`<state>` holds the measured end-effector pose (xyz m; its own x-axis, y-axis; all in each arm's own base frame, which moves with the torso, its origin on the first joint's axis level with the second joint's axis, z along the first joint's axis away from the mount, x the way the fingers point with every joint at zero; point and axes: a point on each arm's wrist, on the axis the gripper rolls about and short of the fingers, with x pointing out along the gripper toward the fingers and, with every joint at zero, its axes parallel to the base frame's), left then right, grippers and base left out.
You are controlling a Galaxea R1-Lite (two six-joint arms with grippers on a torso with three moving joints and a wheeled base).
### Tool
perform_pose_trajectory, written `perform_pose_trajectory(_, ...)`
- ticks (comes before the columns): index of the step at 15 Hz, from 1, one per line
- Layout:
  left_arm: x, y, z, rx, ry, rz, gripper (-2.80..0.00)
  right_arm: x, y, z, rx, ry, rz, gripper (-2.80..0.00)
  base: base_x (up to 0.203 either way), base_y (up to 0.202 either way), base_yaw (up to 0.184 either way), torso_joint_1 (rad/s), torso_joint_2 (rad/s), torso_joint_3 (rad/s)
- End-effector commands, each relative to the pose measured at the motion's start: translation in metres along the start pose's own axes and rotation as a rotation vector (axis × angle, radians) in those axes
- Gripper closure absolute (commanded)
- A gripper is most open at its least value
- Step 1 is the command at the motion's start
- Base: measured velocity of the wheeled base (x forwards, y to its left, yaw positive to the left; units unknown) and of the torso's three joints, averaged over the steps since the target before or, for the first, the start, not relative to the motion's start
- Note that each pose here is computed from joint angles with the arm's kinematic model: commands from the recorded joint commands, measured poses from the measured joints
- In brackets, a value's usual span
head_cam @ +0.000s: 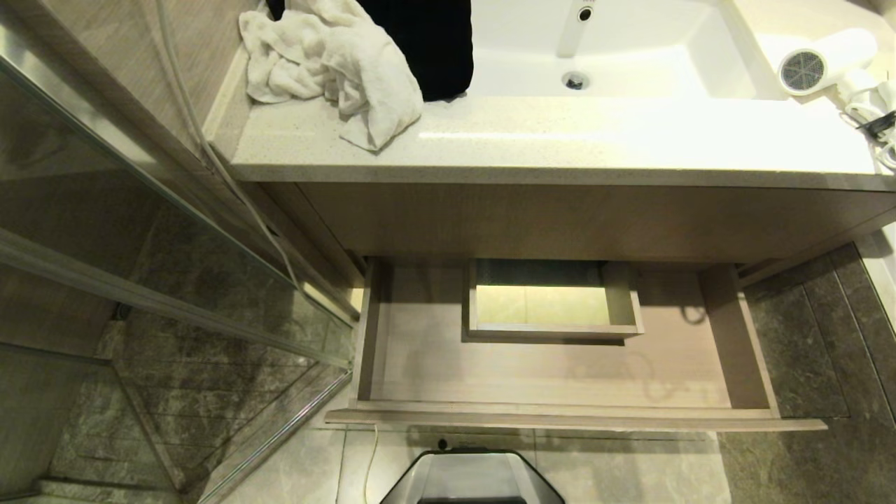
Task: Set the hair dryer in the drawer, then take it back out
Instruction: Pick up the hairdryer
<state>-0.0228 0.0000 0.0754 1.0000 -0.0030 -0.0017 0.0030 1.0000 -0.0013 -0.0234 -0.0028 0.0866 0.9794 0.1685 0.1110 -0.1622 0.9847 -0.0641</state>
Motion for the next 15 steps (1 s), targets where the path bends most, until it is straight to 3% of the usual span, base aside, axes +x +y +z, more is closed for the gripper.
perform_pose_trajectory(1, 0.0000, 0.0000, 0.0001, 0.000, -0.002, 0.001, 0.00, -0.0009, 0.0007, -0.0120, 0.000, 0.002, -0.001, 0.00, 0.000, 0.000, 0.000, 0.000, 0.00, 0.000)
perform_pose_trajectory(4, 0.0000, 0.0000, 0.0001, 0.000, -0.001, 0.001, 0.00, -0.0009, 0.0008, -0.0123, -0.007, 0.005, 0.002, 0.00, 0.000, 0.000, 0.000, 0.057, 0.00, 0.054)
perform_pose_trajectory(15, 0.0001, 0.0000, -0.0003, 0.000, 0.000, 0.001, 0.00, -0.0009, 0.0008, -0.0126, -0.007, 0.009, -0.001, 0.00, 0.000, 0.000, 0.000, 0.203, -0.01, 0.181)
